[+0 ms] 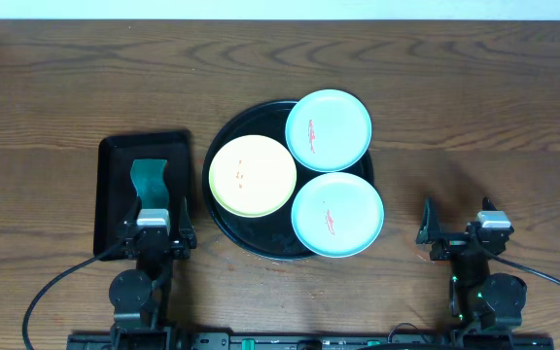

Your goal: Clean dirty plates on tray and stack at the side

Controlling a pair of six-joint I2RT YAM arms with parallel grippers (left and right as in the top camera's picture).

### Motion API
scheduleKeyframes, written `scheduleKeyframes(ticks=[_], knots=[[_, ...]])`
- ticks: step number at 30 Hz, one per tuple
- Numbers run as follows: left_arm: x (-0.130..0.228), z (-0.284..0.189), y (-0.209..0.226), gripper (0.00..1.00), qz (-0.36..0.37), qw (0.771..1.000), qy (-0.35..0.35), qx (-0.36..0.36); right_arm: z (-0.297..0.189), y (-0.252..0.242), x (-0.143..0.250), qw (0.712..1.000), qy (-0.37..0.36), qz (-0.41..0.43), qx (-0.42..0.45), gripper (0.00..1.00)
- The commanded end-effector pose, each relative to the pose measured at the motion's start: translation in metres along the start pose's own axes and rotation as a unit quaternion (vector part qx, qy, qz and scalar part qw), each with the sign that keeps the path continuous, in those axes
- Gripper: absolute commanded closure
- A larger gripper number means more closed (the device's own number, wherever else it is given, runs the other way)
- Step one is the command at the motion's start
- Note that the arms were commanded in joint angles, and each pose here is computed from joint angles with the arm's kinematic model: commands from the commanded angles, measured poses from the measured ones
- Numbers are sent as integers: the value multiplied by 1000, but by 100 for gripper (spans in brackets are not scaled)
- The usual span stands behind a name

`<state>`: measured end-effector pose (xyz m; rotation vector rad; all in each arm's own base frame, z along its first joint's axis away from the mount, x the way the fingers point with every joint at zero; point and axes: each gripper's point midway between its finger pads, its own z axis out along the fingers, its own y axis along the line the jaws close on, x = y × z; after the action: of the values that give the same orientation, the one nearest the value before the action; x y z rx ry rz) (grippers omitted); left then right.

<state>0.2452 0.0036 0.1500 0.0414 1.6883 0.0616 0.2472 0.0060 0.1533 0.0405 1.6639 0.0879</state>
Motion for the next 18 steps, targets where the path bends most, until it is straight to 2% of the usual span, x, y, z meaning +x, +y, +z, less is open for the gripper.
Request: scheduleKeyframes(ticks=[1, 18], knots=[[18, 1, 1, 23, 6, 1000, 29, -5, 0, -1, 1, 1000, 0, 7, 1, 1], [18, 1, 1, 23, 6, 1000, 29, -5, 0, -3, 1, 1000, 1, 7, 6, 1]])
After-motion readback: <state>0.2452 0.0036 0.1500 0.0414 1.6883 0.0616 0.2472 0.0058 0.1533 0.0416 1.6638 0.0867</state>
